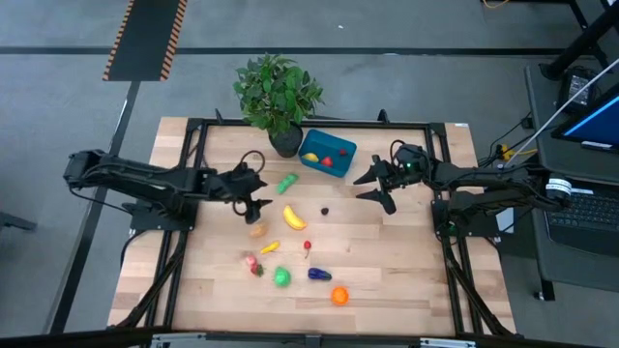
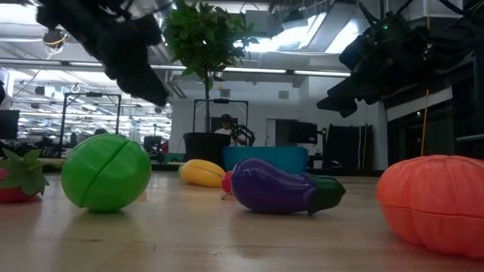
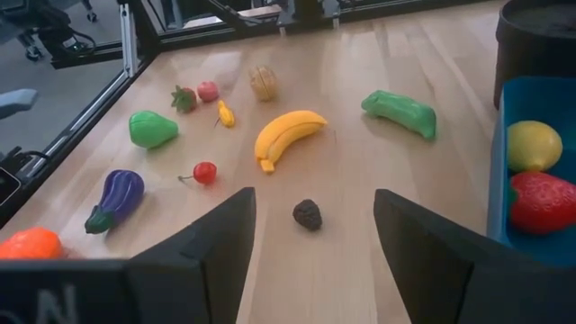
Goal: Pick and placing Produce into tupperware
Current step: Put the green peas into the blue container
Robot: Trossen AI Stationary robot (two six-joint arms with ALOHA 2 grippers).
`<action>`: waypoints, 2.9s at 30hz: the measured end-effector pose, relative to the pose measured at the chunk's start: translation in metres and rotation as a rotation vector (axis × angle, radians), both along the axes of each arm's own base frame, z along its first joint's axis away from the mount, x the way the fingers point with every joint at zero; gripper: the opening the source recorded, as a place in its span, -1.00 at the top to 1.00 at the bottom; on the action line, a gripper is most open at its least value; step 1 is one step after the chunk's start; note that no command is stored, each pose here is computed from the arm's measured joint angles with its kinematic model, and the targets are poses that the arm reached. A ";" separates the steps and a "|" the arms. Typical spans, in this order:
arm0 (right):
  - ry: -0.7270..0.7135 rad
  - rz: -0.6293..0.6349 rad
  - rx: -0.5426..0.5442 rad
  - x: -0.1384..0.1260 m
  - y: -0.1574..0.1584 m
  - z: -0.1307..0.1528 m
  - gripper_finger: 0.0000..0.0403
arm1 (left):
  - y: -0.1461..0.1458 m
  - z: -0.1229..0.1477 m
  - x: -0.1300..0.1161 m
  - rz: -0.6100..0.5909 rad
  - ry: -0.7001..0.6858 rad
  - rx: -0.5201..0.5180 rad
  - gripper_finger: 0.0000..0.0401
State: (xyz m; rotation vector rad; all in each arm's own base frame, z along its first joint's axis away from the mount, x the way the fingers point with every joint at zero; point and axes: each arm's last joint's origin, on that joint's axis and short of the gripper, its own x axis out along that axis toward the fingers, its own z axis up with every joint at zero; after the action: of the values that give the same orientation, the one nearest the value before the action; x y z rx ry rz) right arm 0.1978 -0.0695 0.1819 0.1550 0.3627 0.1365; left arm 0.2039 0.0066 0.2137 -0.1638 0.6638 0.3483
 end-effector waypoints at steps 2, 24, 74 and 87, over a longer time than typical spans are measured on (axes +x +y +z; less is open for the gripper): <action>0.000 0.000 -0.001 0.000 0.000 0.000 -0.13 | 0.005 -0.008 0.007 0.043 0.022 -0.022 -0.32; 0.001 0.001 -0.001 0.000 0.000 0.000 -0.13 | 0.048 -0.053 0.042 0.176 0.048 -0.103 -0.32; 0.000 0.001 -0.001 0.000 0.000 0.000 -0.13 | 0.079 -0.085 0.079 0.225 0.281 -0.194 -0.05; 0.001 0.000 0.002 0.000 0.000 0.000 -0.13 | 0.078 -0.094 0.083 0.222 0.295 -0.196 0.41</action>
State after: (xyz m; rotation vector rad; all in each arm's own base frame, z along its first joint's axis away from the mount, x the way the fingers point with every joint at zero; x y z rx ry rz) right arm 0.1978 -0.0694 0.1819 0.1571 0.3631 0.1372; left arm 0.2873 0.0848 0.1201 -0.3801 0.9750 0.5268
